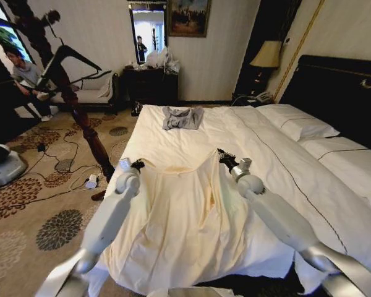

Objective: Pick up the clothes from the bed and hang them on the clothes hanger.

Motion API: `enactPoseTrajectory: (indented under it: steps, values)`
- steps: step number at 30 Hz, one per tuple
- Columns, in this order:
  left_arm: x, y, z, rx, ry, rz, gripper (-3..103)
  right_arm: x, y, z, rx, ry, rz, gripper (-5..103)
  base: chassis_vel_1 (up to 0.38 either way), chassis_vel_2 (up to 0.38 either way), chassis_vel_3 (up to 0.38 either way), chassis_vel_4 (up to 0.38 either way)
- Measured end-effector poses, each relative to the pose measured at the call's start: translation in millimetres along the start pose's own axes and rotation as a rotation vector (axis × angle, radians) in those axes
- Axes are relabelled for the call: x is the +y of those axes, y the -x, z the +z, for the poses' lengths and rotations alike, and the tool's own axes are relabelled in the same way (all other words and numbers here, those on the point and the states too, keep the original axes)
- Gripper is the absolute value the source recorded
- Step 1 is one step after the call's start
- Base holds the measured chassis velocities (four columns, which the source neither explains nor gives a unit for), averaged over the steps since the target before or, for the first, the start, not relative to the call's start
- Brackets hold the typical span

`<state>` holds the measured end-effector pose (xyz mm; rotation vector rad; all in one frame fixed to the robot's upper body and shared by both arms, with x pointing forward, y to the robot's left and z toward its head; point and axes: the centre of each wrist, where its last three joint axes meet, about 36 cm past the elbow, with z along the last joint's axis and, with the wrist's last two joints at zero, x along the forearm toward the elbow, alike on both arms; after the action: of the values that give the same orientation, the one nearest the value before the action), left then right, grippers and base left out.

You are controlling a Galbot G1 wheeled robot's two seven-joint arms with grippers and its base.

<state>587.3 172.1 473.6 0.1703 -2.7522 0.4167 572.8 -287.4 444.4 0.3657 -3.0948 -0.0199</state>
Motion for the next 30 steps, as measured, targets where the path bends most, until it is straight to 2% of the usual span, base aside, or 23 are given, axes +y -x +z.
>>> enactPoseTrajectory:
  steps: [1,2,4,6,7,9,13,17,23,26,27,28,29,30]
  values:
    - [-13.4,1,0,0.002,-0.018,0.013,0,3,1,1,-0.014,0.009,-0.03,0,0.0,0.0,0.0,0.0]
    - [-13.4,1,0,0.002,-0.018,0.013,0,3,1,1,-0.014,0.009,-0.03,0,0.0,0.0,0.0,0.0]
    - [-46.3,-4,-1,0.014,-0.065,0.055,0,14,-2,5,-0.057,0.021,-0.125,0,0.0,0.0,0.0,0.0]
    - [-60.3,-8,4,0.022,-0.071,0.066,0,20,-7,11,-0.062,0.027,-0.159,0,0.0,0.0,0.0,0.0]
    - [-60.3,-8,4,0.022,-0.071,0.066,0,20,-7,11,-0.062,0.027,-0.159,0,0.0,0.0,0.0,0.0]
    - [-69.7,-10,21,0.035,-0.057,0.061,0,26,-12,23,-0.05,0.022,-0.167,0,0.0,0.0,0.0,0.0]
    - [-76.0,-7,40,0.041,-0.069,0.051,0,30,-16,40,-0.029,0.012,-0.168,0,0.0,0.0,0.0,0.0]
    - [-89.6,-9,65,0.048,-0.082,0.068,0,43,-19,53,-0.014,0.03,-0.186,0,0.0,0.0,0.0,0.0]
    - [-92.7,-20,73,0.083,-0.093,0.085,0,51,-22,58,0.011,0.044,-0.178,-3,0.0,0.0,0.0,0.0]
    - [-79.1,-50,65,0.246,-0.066,0.118,14,56,-48,41,0.129,0.137,-0.192,13,0.0,0.0,0.0,0.0]
    - [-72.7,-60,61,0.298,-0.05,0.123,14,57,-57,35,0.161,0.159,-0.2,18,0.0,0.0,0.0,0.0]
    - [-69.7,-64,59,0.318,-0.045,0.125,19,57,-61,32,0.172,0.167,-0.204,18,0.0,0.0,0.0,0.0]
    - [-55.4,-79,52,0.37,-0.023,0.124,24,59,-77,23,0.225,0.18,-0.211,24,0.0,0.0,0.0,0.0]
    - [-55.4,-79,52,0.37,-0.023,0.124,24,59,-77,23,0.225,0.18,-0.211,24,0.0,0.0,0.0,0.0]
